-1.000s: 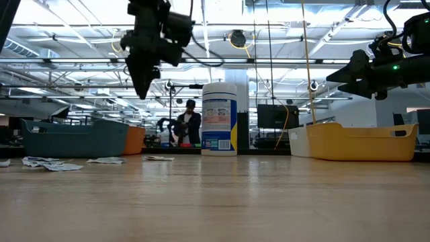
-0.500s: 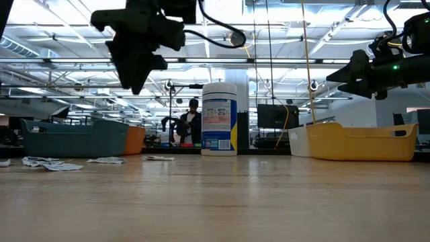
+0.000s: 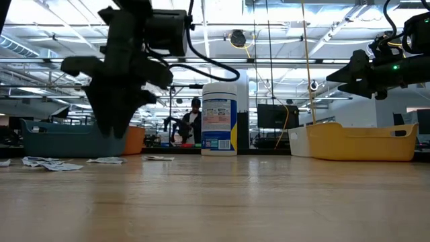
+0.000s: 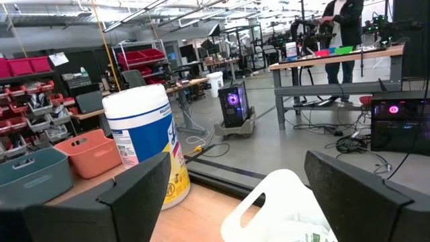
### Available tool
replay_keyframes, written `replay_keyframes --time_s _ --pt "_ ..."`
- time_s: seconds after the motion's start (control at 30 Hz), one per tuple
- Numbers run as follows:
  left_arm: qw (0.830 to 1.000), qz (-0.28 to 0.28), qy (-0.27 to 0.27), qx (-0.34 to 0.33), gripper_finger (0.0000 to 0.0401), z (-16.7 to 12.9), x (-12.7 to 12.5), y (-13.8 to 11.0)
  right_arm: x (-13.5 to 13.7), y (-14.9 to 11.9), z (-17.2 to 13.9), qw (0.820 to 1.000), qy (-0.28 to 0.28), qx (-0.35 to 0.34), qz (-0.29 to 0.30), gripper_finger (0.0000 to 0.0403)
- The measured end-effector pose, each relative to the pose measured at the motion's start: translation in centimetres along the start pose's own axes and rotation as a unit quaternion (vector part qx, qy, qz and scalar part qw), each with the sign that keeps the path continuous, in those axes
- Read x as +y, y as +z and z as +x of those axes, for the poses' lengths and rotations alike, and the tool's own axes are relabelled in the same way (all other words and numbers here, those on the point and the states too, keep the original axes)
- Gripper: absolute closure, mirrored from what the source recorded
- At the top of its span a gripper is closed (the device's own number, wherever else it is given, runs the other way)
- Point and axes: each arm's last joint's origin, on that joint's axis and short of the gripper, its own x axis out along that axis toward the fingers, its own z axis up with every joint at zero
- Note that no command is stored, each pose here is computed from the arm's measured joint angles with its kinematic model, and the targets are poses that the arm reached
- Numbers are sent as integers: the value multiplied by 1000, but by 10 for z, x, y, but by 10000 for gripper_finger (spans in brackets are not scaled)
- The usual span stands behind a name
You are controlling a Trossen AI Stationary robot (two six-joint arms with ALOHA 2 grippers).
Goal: Pick & Place First Aid Supplies
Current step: Put the orange pad into the orange bin
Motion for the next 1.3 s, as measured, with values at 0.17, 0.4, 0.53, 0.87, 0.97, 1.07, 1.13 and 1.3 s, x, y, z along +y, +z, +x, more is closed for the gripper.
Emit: replay_keyframes --time_s 0.17,0.4,0.53,0.87,0.97,1.07,1.13,1.3 --pt "999 6 6 -31 245 15 2 0 0 0 0 1000 0 0 0 66" --pt "999 8 10 -44 245 32 3 -5 0 0 0 1000 0 0 0 66" --pt "999 9 18 -34 245 38 3 -9 0 0 0 1000 0 0 0 66" --pt "997 11 41 -57 245 50 3 -12 0 0 0 1000 0 0 0 66" --pt "997 12 41 -57 253 51 4 -12 0 0 0 1000 0 0 0 66" --pt "997 12 41 -59 286 51 4 -12 0 0 0 1000 0 0 0 66" --pt "997 13 42 -63 317 51 4 -11 0 0 0 1000 0 0 0 66" --pt "996 13 25 -86 391 51 4 -7 0 0 0 1000 0 0 0 66"
